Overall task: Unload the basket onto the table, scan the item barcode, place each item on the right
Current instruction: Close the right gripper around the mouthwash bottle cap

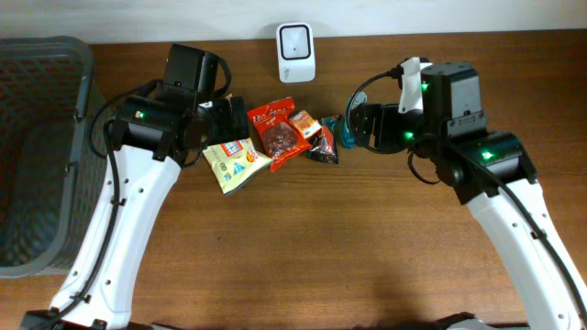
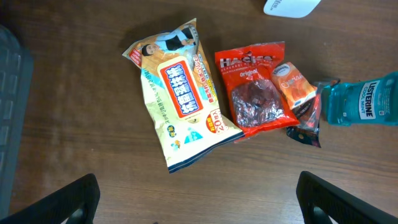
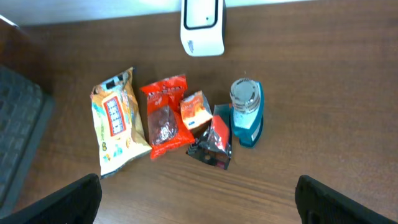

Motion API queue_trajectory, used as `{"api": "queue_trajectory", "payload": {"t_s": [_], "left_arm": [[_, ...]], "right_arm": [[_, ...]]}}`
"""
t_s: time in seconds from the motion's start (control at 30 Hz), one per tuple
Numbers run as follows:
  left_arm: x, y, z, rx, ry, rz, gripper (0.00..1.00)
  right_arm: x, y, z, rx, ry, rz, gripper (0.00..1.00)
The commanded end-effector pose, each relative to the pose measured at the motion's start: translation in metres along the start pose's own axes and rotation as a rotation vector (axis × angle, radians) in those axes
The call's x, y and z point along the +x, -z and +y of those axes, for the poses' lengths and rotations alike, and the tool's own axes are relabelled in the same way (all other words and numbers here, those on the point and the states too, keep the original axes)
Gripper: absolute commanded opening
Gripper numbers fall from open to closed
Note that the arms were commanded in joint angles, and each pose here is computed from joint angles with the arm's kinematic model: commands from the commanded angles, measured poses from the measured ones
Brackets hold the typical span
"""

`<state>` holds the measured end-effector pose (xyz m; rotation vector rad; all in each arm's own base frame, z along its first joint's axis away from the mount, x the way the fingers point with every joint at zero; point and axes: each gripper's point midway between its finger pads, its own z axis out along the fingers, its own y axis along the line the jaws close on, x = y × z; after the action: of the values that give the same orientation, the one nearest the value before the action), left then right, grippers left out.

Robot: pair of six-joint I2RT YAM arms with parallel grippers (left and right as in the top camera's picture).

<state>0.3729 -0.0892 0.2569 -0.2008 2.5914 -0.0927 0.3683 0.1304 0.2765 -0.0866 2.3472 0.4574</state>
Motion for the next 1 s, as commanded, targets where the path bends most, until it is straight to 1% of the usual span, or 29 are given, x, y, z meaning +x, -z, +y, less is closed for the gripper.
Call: {"api": "queue_trajectory", "payload": {"t_s": [0.0,0.13,0.37,0.47,0.53,0.57,0.6,0.67,0.7,0.83,0.9,0.97], "left_arm": [[0.000,0.000,0.000,0.002,-0.007,0.001,0.99],[0.000,0.000,0.000,0.001,-0.007,0.001,0.99],[0.000,0.000,0.000,0.001,-0.007,0.001,0.99],[0.000,0.000,0.000,0.001,-0.007,0.001,0.99],[0.000,0.000,0.000,0.002,-0.007,0.001,0.99],[0.000,0.000,0.000,0.002,-0.007,0.001,0.99],[0.000,0.000,0.000,0.002,-0.007,0.001,0.99],[0.000,0.000,0.000,0.002,-0.007,0.001,0.99],[0.000,0.000,0.000,0.002,-0.007,0.001,0.99],[0.000,0.000,0.000,0.002,-0.007,0.001,0.99],[0.000,0.000,0.000,0.002,-0.007,0.001,0.99],[0.000,0.000,0.000,0.002,-0.007,0.001,0.99]], "right_arm": [[0.006,-0.011,0.002,-0.006,-0.011,0.044,0.98],[0.013,-0.020,-0.002,0.005,-0.017,0.082,0.98],[0.013,-0.024,-0.003,0.006,-0.019,0.086,0.98],[0.000,-0.024,0.001,-0.008,-0.009,0.035,0.98],[-0.019,-0.024,0.002,-0.010,0.004,-0.043,0.98],[-0.030,-0.029,-0.002,0.018,0.008,-0.088,0.98],[-0.033,-0.035,-0.007,0.045,0.006,-0.098,0.98],[-0.032,-0.059,-0.027,0.135,0.000,-0.091,0.98],[-0.031,-0.072,-0.032,0.152,-0.001,-0.084,0.98],[-0.027,-0.127,-0.043,0.159,-0.002,-0.068,0.98],[-0.023,-0.138,-0.046,0.161,-0.003,-0.058,0.98],[-0.023,-0.139,-0.046,0.162,-0.002,-0.056,0.98]]}}
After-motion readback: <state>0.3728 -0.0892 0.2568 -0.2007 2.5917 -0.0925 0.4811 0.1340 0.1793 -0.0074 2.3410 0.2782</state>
